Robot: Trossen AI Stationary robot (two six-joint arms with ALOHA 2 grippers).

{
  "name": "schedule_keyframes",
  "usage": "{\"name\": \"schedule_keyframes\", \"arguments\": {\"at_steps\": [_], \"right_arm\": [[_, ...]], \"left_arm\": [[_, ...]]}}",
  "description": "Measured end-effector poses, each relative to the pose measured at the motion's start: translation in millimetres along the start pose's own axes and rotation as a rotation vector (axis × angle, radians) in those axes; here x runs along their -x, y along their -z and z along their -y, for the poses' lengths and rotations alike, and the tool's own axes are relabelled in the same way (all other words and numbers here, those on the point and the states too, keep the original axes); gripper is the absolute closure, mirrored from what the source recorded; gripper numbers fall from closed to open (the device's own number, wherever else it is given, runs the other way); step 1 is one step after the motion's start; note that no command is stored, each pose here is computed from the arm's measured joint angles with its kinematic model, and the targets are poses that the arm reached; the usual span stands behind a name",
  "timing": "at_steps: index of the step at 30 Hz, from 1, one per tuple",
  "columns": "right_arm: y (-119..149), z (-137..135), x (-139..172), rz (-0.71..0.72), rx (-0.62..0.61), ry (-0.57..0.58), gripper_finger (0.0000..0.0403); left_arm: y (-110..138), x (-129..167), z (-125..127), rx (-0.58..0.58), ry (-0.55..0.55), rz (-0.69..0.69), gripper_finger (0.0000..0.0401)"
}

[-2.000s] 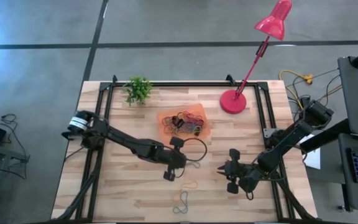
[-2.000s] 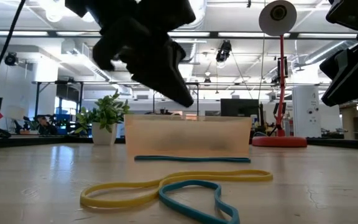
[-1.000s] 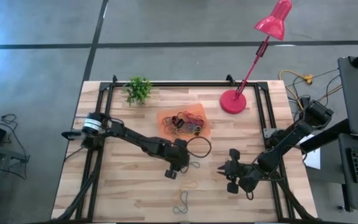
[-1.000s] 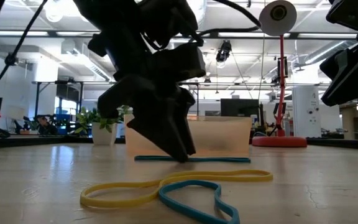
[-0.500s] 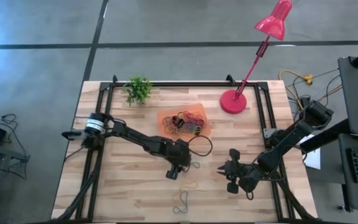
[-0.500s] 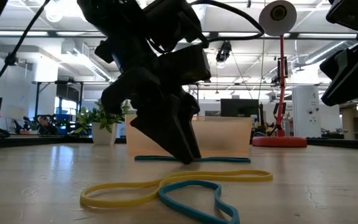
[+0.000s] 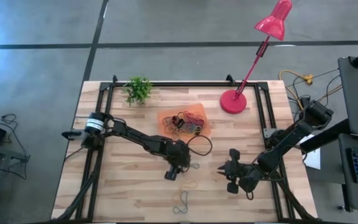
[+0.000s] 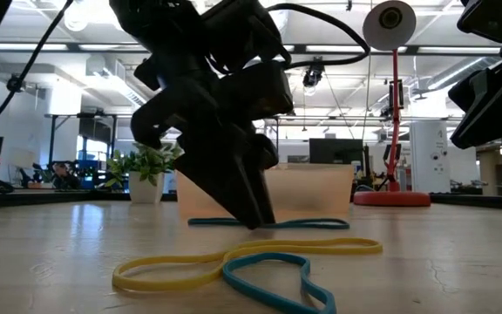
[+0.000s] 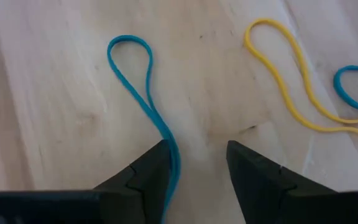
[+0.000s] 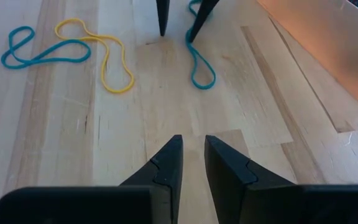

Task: Pick and place rubber bands into bin
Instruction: Put the blue rubber band into the orange bin

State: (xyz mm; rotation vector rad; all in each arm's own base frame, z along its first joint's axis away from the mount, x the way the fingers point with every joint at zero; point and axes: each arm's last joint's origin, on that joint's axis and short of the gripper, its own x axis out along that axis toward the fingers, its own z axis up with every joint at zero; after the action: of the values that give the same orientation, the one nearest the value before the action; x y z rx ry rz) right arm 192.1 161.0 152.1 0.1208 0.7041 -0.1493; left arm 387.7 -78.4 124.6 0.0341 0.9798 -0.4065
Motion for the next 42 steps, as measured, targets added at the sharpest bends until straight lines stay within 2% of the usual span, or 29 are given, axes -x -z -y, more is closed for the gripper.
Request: {"name": "schedule_keyframes", "arguments": {"at_steps": [4, 11, 16, 31, 42], "right_arm": [[0.0, 0.0, 0.0, 0.0, 0.0, 0.0, 0.0346], [0.1, 0.1, 0.0, 0.0, 0.0, 0.0, 0.0346], [0.1, 0.1, 0.0, 0.0, 0.0, 0.0, 0.0346], [0.2, 0.2, -0.1, -0.001, 0.0, 0.001, 0.0346], [0.4, 0.3, -0.1, -0.001, 0.001, 0.001, 0.0346]], "left_arm": [[0.3, -0.1, 0.3, 0.001, 0.009, -0.001, 0.0285], [1.0, -0.4, -0.8, -0.001, -0.047, -0.006, 0.0356], [3.7, -1.4, -1.2, -0.002, -0.064, -0.01, 0.0385], [5.1, -1.3, -4.8, -0.025, -0.203, -0.022, 0.0396], [-6.3, 4.2, -3.6, -0.036, -0.228, 0.023, 0.0401]]}}
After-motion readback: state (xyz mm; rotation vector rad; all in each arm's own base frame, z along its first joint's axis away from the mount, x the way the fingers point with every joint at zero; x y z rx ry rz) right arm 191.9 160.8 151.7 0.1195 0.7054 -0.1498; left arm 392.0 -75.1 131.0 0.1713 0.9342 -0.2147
